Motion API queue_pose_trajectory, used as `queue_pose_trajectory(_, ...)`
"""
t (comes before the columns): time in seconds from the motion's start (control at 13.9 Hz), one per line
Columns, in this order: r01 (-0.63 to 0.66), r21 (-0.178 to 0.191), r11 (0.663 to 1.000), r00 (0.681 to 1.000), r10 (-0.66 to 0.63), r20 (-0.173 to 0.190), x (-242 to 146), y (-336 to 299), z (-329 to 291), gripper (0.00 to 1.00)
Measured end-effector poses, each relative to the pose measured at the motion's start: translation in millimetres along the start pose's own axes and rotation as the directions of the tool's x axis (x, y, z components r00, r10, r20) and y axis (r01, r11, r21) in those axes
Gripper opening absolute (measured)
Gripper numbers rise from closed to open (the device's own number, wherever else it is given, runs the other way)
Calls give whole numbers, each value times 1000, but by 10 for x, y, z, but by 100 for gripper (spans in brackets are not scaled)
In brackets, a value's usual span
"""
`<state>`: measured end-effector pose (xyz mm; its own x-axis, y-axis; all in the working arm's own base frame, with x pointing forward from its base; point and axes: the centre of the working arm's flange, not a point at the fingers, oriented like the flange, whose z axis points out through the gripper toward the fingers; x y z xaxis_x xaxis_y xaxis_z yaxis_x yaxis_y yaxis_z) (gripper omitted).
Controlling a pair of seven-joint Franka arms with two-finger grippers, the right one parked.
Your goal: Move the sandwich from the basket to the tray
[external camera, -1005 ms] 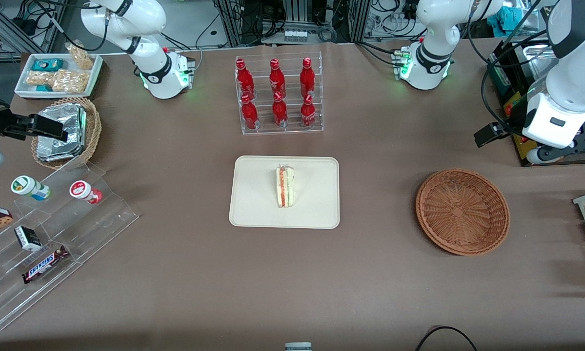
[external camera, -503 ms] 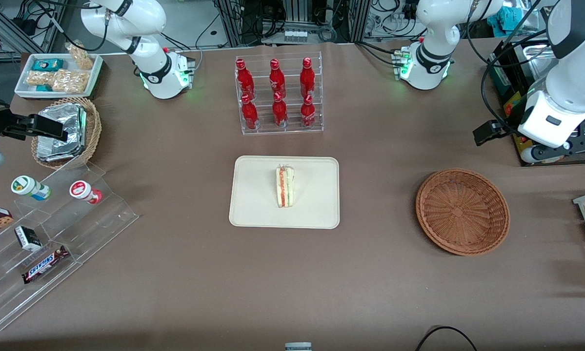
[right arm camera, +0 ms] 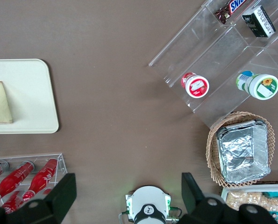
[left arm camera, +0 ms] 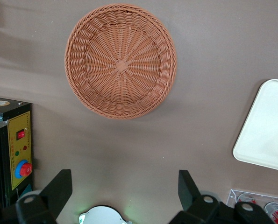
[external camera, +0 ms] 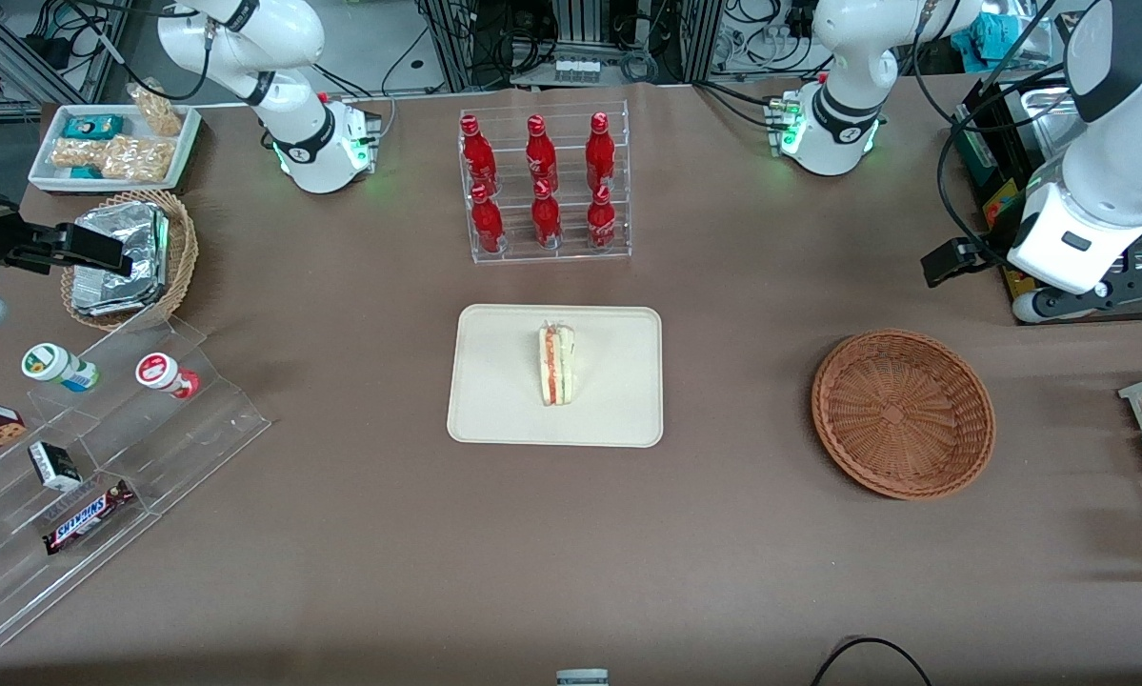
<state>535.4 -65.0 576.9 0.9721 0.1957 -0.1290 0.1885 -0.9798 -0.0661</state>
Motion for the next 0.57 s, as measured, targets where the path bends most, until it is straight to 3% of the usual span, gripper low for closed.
queue_pose_trajectory(0.14,-6,-1,1000,1000,6,-3,7,1,1,100)
queue_pose_trajectory(0.36,-26,44,999,999,27,-35,53,4,8,100)
queue_pose_trajectory(0.57,-71,56,996,997,73,-36,47,66,22,100)
